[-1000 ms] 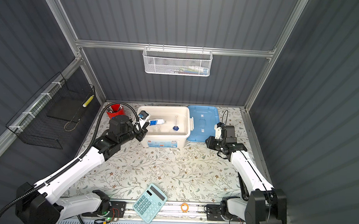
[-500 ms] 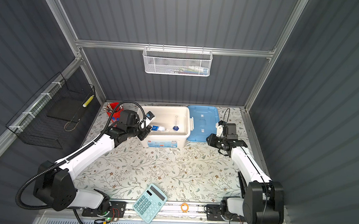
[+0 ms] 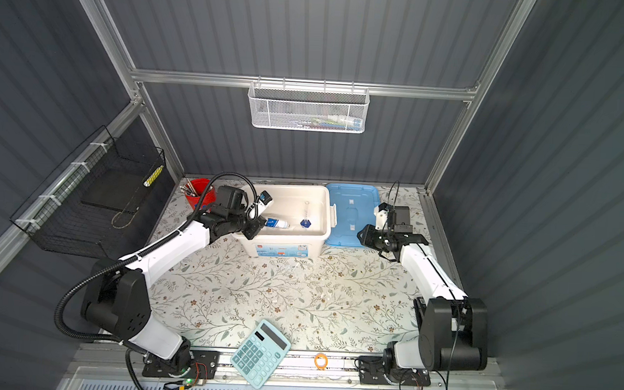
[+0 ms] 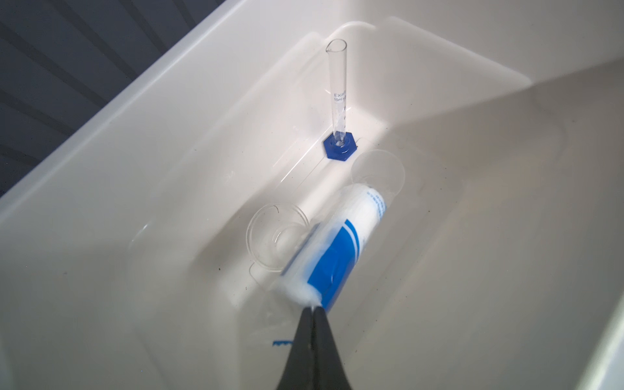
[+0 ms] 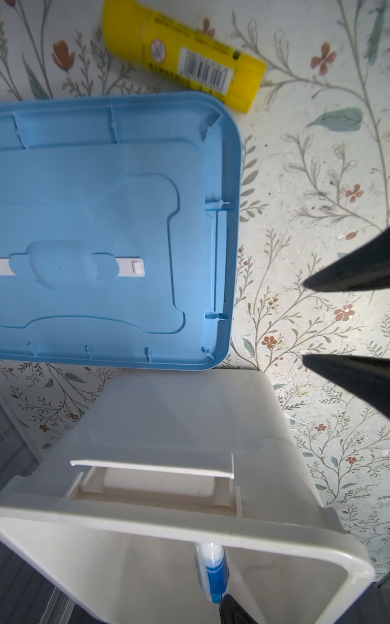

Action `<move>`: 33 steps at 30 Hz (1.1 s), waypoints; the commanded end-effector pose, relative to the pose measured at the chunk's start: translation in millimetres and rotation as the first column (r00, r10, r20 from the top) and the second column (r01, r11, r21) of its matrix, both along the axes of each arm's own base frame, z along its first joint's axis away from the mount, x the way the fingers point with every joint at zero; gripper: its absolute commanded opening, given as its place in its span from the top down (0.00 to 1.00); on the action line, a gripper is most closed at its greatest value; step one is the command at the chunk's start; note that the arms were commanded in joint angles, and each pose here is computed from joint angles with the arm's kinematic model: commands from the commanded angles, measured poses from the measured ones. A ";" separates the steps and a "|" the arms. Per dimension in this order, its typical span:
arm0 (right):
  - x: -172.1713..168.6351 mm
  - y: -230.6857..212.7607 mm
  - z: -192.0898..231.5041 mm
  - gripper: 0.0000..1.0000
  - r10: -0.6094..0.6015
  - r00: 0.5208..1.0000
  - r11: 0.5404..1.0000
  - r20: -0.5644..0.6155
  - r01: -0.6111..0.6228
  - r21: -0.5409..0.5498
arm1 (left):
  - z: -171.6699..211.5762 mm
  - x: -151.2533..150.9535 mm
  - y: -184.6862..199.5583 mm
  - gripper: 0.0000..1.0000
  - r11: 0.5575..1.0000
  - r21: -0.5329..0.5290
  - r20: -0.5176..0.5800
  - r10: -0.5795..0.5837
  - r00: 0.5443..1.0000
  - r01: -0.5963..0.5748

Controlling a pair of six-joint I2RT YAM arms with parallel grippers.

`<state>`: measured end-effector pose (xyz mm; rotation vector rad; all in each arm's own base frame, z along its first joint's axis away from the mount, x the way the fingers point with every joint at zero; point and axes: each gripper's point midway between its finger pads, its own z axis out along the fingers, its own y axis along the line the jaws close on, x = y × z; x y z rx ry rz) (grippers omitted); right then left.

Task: Organize the chemistry lab equipment
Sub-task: 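Carry the white-and-blue tube over the white bin with left gripper, then lower the tube into the white bin beside the glassware with left gripper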

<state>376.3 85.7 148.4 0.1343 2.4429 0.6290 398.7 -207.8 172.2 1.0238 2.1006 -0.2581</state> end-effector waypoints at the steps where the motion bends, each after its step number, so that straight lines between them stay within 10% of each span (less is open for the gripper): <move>1: 8.0 -1.3 12.0 0.66 0.006 1.000 1.000 0.020 -0.006 0.009 | -0.7 2.7 -2.4 1.00 1.000 0.010 -0.027 -0.028 0.999 0.028; 33: 38.1 -8.0 12.0 0.66 -0.004 1.000 0.999 -0.008 0.004 0.044 | -7.4 25.5 -0.8 1.00 0.999 0.003 -0.152 -0.041 0.988 0.042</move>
